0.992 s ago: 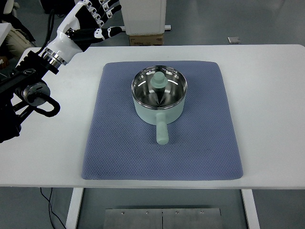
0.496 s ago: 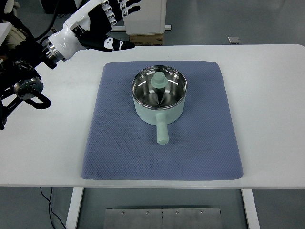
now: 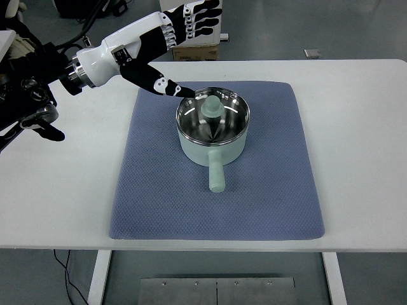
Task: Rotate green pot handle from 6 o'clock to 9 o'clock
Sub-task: 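Raise the left hand and reach over the green saucepan, then lower the left hand over the pan rim toward the handle, then hook the left hand fingers around the pan body near the handle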
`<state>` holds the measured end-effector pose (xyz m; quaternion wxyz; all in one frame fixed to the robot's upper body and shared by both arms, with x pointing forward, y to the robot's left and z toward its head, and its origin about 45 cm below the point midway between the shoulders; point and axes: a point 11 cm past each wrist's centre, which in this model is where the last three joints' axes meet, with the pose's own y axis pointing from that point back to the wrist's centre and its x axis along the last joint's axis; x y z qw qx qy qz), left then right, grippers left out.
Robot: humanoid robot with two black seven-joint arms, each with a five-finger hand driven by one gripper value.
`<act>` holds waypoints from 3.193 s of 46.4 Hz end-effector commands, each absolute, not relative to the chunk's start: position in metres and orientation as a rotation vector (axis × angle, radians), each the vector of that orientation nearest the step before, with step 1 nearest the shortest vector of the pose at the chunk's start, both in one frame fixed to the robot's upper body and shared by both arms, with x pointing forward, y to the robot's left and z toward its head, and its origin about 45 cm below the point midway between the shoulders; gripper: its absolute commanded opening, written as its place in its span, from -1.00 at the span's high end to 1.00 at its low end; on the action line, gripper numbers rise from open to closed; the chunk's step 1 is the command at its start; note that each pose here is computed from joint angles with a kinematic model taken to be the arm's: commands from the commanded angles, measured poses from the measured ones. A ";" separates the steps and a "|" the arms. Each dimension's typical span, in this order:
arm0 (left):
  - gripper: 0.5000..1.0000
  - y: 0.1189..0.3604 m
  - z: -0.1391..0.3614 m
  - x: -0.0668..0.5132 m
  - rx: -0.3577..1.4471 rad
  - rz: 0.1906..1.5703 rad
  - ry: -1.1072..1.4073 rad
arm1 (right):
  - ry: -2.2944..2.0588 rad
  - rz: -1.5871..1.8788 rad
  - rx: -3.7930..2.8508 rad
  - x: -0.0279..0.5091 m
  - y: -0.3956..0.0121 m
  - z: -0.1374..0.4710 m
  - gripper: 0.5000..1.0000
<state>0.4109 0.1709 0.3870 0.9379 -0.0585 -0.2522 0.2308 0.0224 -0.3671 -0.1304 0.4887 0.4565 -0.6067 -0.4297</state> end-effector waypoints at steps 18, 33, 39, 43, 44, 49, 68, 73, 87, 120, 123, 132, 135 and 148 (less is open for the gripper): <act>-1.00 0.146 0.391 0.394 -0.052 0.322 -0.621 | -1.474 -1.044 1.109 0.022 -0.367 -0.130 -1.00; -1.00 0.133 0.385 0.388 -0.012 0.249 -0.654 | -1.474 -1.044 1.109 0.022 -0.367 -0.130 -1.00; -1.00 0.129 0.386 0.386 0.004 0.217 -0.669 | -1.474 -1.044 1.109 0.022 -0.367 -0.130 -1.00; -1.00 0.125 0.383 0.384 0.022 0.195 -0.689 | -1.474 -1.044 1.109 0.022 -0.367 -0.130 -1.00; -1.00 0.123 0.382 0.384 0.024 0.187 -0.694 | -1.474 -1.044 1.109 0.022 -0.367 -0.130 -1.00; -1.00 0.116 0.378 0.381 0.049 0.156 -0.728 | -1.474 -1.044 1.109 0.022 -0.367 -0.130 -1.00; -1.00 0.100 0.371 0.376 0.107 0.081 -0.817 | -1.474 -1.044 1.109 0.022 -0.367 -0.130 -1.00; -1.00 0.098 0.369 0.374 0.125 0.058 -0.824 | -1.474 -1.044 1.109 0.022 -0.367 -0.130 -1.00; -1.00 0.084 0.361 0.366 0.175 -0.024 -0.864 | -1.474 -1.044 1.109 0.022 -0.367 -0.130 -1.00; -1.00 0.053 0.334 0.344 0.285 -0.228 -0.959 | -1.474 -1.044 1.109 0.022 -0.367 -0.130 -1.00; -1.00 0.050 0.333 0.343 0.295 -0.248 -0.972 | -1.474 -1.044 1.109 0.022 -0.367 -0.130 -1.00; -1.00 0.049 0.320 0.339 0.350 -0.303 -1.010 | -1.474 -1.044 1.109 0.022 -0.367 -0.130 -1.00; -1.00 0.050 0.314 0.338 0.368 -0.319 -1.011 | -1.474 -1.044 1.109 0.022 -0.367 -0.130 -1.00; -1.00 0.053 0.306 0.339 0.414 -0.353 -1.046 | -1.474 -1.044 1.109 0.022 -0.367 -0.130 -1.00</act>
